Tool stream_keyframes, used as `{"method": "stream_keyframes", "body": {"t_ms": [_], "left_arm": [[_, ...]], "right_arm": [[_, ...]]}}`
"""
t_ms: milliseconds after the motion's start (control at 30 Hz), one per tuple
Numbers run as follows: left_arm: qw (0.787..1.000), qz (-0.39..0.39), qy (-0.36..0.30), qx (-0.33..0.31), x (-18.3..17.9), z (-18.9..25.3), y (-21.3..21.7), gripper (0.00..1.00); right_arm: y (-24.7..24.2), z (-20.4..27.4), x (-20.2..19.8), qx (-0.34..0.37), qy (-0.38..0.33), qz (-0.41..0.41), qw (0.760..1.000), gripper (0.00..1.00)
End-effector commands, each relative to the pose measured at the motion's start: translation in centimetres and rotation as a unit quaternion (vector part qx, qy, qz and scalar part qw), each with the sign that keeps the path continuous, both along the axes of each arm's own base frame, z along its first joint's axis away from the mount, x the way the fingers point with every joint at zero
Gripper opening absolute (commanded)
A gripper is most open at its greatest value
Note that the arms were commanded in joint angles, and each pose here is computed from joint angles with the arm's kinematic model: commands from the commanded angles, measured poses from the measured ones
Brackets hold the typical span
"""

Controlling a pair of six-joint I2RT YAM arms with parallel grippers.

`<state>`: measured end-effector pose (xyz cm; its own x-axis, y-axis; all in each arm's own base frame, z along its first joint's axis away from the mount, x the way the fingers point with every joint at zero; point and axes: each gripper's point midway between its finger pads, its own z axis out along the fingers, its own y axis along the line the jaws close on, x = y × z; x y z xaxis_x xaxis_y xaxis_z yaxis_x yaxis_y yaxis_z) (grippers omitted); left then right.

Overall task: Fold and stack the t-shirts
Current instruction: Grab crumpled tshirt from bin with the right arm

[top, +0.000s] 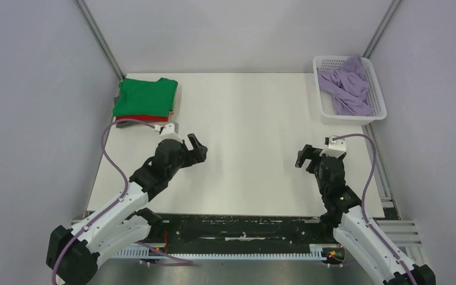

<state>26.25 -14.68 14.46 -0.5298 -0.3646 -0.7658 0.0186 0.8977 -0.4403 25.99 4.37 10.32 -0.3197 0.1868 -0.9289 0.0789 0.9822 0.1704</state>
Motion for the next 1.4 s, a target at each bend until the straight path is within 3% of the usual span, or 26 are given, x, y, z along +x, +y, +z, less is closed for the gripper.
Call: {"method": "stream_keyframes", "body": {"t_ms": [0, 100, 300, 500, 700, 933, 1100, 1367], "left_arm": [[1.0, -0.005, -0.021, 0.01, 0.7, 0.7, -0.2, 1.0], [1.0, -0.004, -0.02, 0.015, 0.8, 0.7, -0.1, 1.0], [1.0, 0.005, -0.016, 0.018, 0.6, -0.1, 0.3, 1.0], [0.999, 0.011, -0.01, 0.031, 0.6, -0.3, 0.7, 1.0], [0.999, 0.016, -0.009, 0.033, 0.6, -0.6, 1.0, 1.0], [0.999, 0.026, 0.006, 0.044, 0.8, -1.6, 1.2, 1.0], [0.998, 0.028, 0.011, 0.05, 0.9, -1.9, 1.3, 1.0], [0.998, 0.032, 0.013, 0.053, 1.0, -2.0, 1.3, 1.0]], "right_arm": [[-1.1, 5.4, 2.3, 0.037, -0.078, -0.063, 0.994, 0.98], [-0.7, 8.5, 4.2, 0.017, -0.104, -0.057, 0.993, 0.98], [-0.3, 12.3, 9.9, -0.017, -0.076, -0.075, 0.994, 0.98], [-2.1, 13.5, 18.2, 0.008, -0.052, -0.096, 0.994, 0.98], [-9.1, 11.9, 24.7, 0.066, -0.025, -0.218, 0.973, 0.98], [-15.6, 8.5, 29.7, 0.053, -0.035, -0.336, 0.94, 0.98], [-18.5, 6.1, 31.7, 0.048, -0.037, -0.377, 0.924, 0.98], [-19.0, 5.1, 34.1, 0.004, -0.059, -0.355, 0.933, 0.98]]}}
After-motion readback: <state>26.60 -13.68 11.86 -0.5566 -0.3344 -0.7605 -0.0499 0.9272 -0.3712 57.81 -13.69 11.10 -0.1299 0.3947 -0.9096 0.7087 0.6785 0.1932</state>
